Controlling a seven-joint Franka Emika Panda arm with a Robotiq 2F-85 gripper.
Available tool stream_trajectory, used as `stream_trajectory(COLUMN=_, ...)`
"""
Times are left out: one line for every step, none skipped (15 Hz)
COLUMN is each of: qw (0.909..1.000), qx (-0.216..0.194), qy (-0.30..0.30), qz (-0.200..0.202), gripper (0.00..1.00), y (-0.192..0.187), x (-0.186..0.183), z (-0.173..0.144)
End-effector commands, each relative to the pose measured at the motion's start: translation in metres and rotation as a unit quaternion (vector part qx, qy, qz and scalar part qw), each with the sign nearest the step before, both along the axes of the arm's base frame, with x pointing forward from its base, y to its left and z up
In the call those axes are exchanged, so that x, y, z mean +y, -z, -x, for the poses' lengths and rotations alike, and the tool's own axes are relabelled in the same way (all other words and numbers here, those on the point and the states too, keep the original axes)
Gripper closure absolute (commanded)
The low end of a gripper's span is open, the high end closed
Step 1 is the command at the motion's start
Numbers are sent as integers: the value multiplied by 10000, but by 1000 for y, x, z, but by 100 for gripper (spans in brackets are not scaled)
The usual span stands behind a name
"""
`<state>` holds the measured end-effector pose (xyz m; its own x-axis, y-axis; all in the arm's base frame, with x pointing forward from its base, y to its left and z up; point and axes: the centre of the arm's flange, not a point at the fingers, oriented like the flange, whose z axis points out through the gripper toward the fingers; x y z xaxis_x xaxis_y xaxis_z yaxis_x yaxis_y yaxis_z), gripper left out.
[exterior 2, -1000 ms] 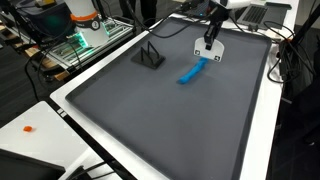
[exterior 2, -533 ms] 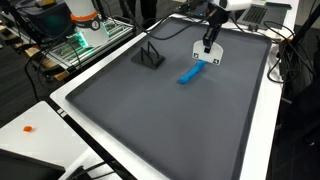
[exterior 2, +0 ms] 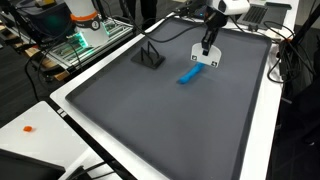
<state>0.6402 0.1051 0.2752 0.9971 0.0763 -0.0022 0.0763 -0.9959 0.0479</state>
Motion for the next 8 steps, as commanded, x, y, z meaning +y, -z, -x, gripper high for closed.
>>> stream_trajectory(qw=9998, qx=99, qy=-111, qz=120, gripper=99, y=12, x=-5, z=2)
stream_trajectory(qw=9998, qx=112, qy=-118, qz=136, gripper=99, y=14, x=-6, z=2)
stream_trajectory(qw=9997, qx=125, qy=-131, qz=151, gripper=99, y=16, x=-6, z=3)
stream_trajectory(qw=9997, qx=134, qy=-142, qz=166, gripper=99, y=18, x=-6, z=3)
stream_trajectory(qw=9996, qx=142, qy=-151, qz=177, gripper=99, y=19, x=-6, z=3)
stream_trajectory(qw=9996, qx=154, qy=-164, qz=183, gripper=99, y=21, x=-5, z=4)
stream_trajectory(qw=9995, qx=163, qy=-175, qz=190, gripper=99, y=24, x=-5, z=4)
stream_trajectory(qw=9995, qx=170, qy=-185, qz=185, gripper=99, y=26, x=-4, z=5)
